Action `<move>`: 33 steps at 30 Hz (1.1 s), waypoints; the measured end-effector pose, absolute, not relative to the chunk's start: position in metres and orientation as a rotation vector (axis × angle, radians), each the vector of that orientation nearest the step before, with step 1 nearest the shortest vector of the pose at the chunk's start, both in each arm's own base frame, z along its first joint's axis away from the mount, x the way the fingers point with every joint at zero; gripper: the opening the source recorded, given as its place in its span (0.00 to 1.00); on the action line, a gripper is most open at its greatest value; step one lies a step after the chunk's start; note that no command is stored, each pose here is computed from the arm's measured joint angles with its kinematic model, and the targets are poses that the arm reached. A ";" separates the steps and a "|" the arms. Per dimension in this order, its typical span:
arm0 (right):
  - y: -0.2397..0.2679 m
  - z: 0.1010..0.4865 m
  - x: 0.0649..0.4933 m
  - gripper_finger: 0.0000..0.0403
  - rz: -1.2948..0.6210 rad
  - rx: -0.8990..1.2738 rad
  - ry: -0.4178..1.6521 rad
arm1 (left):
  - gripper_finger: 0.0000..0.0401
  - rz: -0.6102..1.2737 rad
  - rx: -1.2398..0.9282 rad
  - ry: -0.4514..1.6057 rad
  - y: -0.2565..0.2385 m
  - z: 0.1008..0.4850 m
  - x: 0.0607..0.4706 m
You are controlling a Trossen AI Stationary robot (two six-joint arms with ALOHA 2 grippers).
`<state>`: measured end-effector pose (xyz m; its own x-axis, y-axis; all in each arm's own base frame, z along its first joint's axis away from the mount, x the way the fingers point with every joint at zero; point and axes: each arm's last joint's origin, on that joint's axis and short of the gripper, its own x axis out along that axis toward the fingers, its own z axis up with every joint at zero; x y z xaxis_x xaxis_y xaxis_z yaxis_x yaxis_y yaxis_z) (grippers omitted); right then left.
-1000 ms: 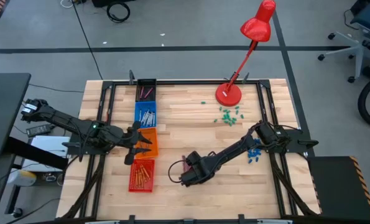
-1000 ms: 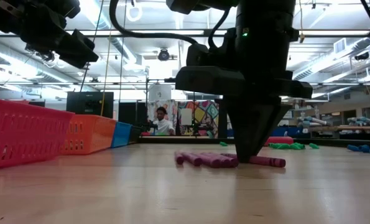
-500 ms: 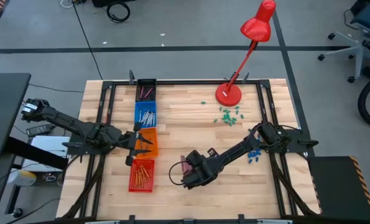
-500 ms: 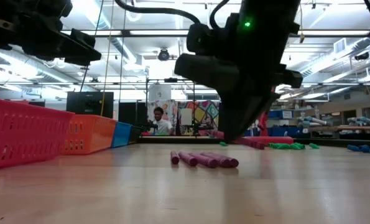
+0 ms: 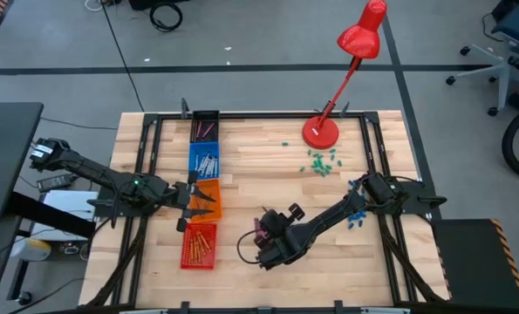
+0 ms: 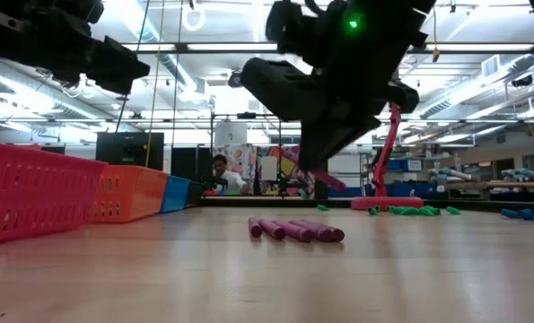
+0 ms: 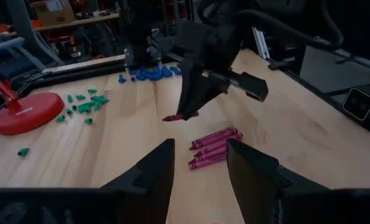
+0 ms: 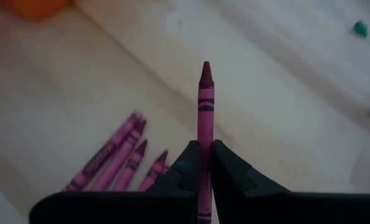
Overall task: Sort crayons
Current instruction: Put the pink crayon into the black bin
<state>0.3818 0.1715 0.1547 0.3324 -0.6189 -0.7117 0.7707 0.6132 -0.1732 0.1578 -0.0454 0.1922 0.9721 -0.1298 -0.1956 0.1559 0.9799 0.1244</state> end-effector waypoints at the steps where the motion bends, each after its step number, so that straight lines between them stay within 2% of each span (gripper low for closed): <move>1: 0.173 0.155 0.382 0.07 -0.922 0.202 0.798 | 0.39 -0.144 0.134 0.186 -0.046 0.192 0.158; 6: 0.185 0.172 0.382 0.07 -0.903 0.172 0.589 | 0.39 -0.145 0.089 0.186 -0.048 0.189 0.165; 10: 0.201 0.186 0.387 0.07 -0.852 0.089 0.415 | 0.39 -0.214 0.104 0.160 -0.053 0.186 0.174; 26: 0.212 0.232 0.437 0.07 -0.499 -0.125 0.259 | 0.39 -0.305 0.053 0.078 -0.065 0.165 0.202; 33: 0.212 0.244 0.442 0.07 -0.466 -0.166 0.183 | 0.39 -0.371 0.032 0.040 -0.068 0.169 0.201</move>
<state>0.4425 0.2120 0.2445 0.8777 -0.4591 -0.1373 0.4294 0.8807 -0.2002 0.2014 -0.0682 0.1690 0.9312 -0.3616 -0.0452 0.3629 0.9315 0.0242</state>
